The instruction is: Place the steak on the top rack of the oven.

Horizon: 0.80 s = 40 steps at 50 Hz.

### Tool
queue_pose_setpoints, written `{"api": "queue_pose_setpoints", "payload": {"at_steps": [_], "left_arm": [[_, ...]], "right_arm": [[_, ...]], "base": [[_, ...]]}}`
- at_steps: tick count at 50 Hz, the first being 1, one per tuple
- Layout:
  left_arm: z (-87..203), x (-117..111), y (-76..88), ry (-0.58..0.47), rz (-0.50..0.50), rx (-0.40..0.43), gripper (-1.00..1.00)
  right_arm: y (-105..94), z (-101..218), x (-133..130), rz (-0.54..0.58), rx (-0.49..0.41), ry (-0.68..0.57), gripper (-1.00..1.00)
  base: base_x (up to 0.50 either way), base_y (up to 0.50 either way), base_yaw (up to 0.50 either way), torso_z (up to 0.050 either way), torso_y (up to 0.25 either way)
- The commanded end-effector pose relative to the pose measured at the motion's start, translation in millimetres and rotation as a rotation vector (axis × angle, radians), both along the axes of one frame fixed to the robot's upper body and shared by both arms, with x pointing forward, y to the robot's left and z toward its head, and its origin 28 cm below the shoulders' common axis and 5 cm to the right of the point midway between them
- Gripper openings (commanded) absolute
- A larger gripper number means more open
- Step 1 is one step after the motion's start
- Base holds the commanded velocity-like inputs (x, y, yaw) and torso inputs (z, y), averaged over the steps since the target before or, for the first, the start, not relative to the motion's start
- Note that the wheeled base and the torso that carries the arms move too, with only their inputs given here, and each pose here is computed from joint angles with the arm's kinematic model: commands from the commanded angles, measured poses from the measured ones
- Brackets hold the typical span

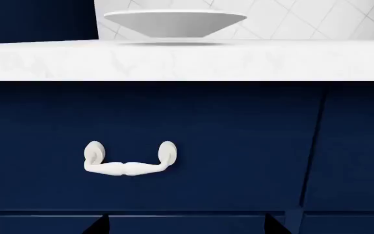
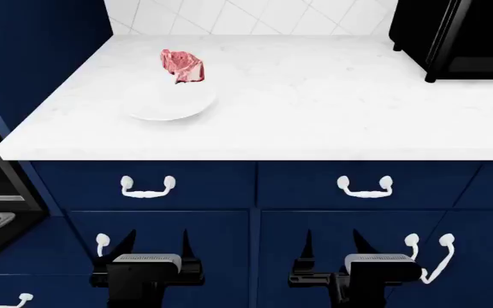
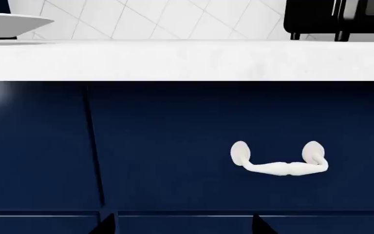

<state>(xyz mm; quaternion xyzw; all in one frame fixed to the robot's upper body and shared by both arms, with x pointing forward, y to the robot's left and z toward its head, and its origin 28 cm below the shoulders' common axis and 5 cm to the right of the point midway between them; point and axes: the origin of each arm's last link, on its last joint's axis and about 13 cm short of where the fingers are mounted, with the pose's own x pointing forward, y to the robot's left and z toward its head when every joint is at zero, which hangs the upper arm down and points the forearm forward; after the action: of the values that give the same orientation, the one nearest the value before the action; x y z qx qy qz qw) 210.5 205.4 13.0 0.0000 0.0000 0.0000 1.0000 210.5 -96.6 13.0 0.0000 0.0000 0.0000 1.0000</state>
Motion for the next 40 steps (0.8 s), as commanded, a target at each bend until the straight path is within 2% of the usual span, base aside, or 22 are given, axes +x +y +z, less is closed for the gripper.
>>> {"api": "queue_pose_setpoints", "payload": {"at_steps": [1, 12, 40], "left_arm": [[0.0, 0.5, -0.1, 0.002, 0.000, 0.001, 1.00], [1.0, 0.1, 0.0, 0.007, 0.009, -0.006, 1.00], [0.2, 2.2, 0.3, 0.009, 0.013, -0.011, 1.00]], "right_arm": [[-0.1, 0.1, -0.9, -0.010, -0.004, 0.003, 1.00], [-0.2, -0.1, -2.4, -0.019, 0.002, 0.009, 1.00], [-1.0, 0.0, -3.4, -0.030, 0.016, 0.002, 1.00]], "base": [[0.00, 0.00, 0.00, 0.000, 0.000], [0.00, 0.05, 0.00, 0.000, 0.000], [0.00, 0.50, 0.00, 0.000, 0.000]]}}
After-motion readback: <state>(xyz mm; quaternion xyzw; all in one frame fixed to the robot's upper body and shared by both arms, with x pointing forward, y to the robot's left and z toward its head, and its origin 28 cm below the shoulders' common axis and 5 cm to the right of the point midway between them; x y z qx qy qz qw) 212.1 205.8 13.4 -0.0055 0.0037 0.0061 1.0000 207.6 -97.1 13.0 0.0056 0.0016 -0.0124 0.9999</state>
